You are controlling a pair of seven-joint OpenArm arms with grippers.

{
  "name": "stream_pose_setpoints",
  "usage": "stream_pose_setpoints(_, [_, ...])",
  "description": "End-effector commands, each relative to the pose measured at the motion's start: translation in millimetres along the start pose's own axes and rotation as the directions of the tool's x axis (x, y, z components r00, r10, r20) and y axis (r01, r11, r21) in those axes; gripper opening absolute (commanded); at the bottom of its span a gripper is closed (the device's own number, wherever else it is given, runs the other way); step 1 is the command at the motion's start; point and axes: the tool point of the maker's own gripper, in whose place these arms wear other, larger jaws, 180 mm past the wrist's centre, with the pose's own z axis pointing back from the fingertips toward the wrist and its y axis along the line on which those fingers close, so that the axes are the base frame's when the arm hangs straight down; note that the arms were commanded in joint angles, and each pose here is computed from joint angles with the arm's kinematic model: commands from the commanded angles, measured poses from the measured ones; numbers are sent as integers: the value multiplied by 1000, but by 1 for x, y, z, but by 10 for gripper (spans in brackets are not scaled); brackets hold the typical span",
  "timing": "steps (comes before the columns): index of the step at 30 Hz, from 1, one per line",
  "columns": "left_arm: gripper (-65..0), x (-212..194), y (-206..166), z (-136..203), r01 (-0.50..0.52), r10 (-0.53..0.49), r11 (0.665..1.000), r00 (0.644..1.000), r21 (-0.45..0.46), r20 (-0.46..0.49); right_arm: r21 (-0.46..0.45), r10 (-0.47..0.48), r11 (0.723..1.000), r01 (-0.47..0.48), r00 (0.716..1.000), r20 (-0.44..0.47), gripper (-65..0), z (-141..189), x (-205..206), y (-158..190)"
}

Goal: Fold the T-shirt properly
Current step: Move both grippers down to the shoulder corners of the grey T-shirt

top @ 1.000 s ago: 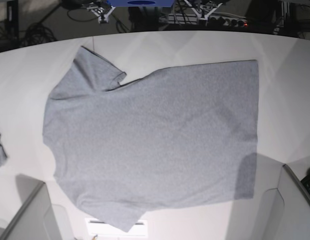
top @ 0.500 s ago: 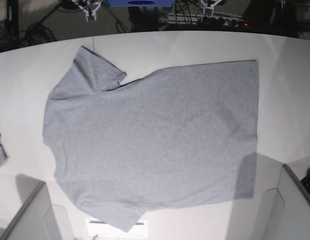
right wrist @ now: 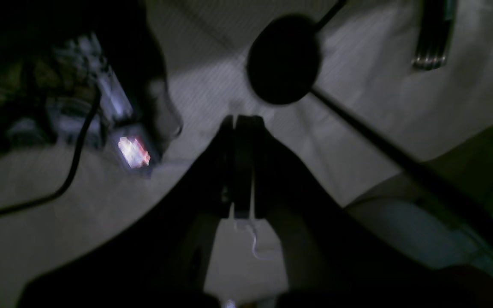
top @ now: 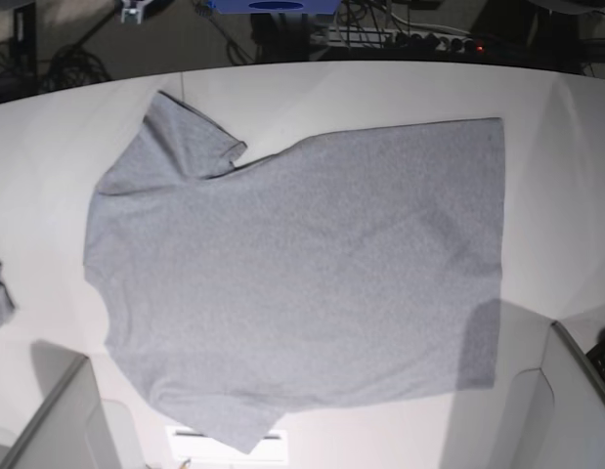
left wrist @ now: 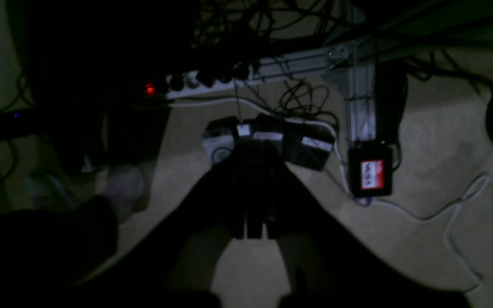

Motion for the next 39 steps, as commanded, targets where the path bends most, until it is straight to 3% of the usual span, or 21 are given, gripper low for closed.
stream_pose_setpoints(1, [-650,5,1,8,7,-7,1000,999,1,40,-27,-2,1000,3,1000,29,-650,8,2,-14])
stream_pose_setpoints(9, [-650,48,-2,49,31,-27,999,977,-18,210,-127,-103,983,131,973,208,-650,54,43,-50])
stream_pose_setpoints(17, [-650,101,59,85,4,-55,990,934,144,353,-163,-106,969,183,912,396,-650,91,106,-70])
stream_pose_setpoints(23, [-650,155,92,126,-22,-106,968,870,252,482,-167,-61,968,189,820,569,-650,135,173,-77])
stream_pose_setpoints(28, [-650,198,86,143,-42,-116,967,805,251,582,-151,-46,968,200,732,679,-650,168,217,-73])
stream_pose_setpoints(32, [-650,232,81,158,-61,-120,967,745,246,656,-113,-64,971,212,681,730,-650,180,242,-61])
stream_pose_setpoints(36, [-650,255,79,170,-63,-134,967,697,245,705,-24,-93,987,157,697,711,-650,174,253,-21])
stream_pose_setpoints(39, [-650,261,81,172,-80,-122,967,687,242,716,45,-122,991,126,710,693,-650,175,262,6])
